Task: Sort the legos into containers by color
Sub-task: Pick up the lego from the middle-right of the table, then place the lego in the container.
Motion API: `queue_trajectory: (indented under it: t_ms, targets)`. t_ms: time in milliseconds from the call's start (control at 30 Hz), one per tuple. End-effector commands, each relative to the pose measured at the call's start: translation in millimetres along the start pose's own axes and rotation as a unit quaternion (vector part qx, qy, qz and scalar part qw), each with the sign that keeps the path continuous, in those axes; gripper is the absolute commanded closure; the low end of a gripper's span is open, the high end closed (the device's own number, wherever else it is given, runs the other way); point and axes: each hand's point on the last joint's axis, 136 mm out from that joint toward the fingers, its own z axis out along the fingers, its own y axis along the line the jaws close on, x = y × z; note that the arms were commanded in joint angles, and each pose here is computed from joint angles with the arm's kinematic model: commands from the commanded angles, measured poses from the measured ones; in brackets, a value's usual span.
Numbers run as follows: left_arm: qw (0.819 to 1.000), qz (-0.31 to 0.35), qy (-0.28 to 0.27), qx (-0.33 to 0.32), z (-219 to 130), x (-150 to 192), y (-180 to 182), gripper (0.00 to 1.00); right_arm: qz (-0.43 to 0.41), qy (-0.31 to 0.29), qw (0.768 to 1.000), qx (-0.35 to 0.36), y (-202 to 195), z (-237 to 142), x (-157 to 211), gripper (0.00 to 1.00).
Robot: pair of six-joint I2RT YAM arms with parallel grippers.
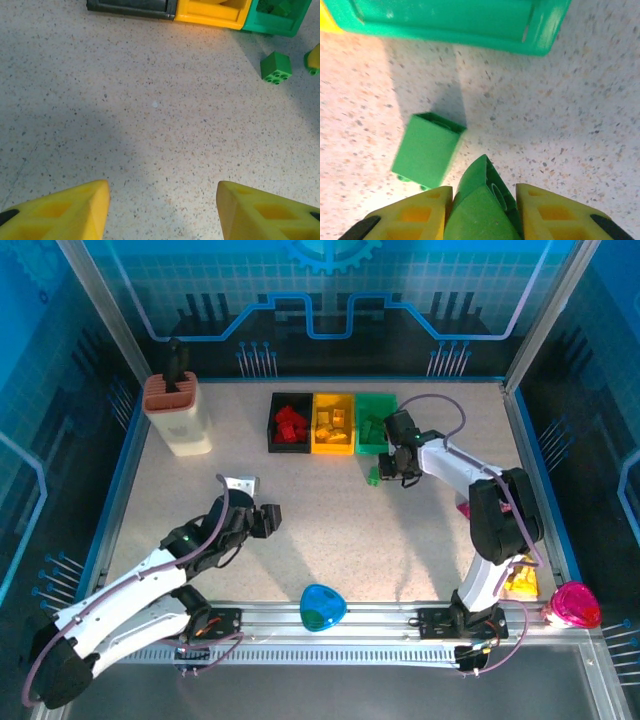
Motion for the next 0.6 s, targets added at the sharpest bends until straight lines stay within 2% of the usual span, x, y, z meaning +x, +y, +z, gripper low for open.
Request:
queue_trajectory:
  t_ms: [0,300,567]
  targets:
    - [1.000,-0.013,0.003,-0.001,-1,11,5,0.41,-0.013,-0.032,0.999,-0.001,7,-26,-29,0.69]
    - [1.000,-0.005,0.028,-0.011,-3,37,10,0.41,-0.047,-0.075,0.996,0.005,19,-63,-125,0.68]
    - [1.000,-0.003,0.025,-0.013,-8,45,11,0.43,-0.039,-0.086,0.995,-0.011,28,-57,-171,0.68]
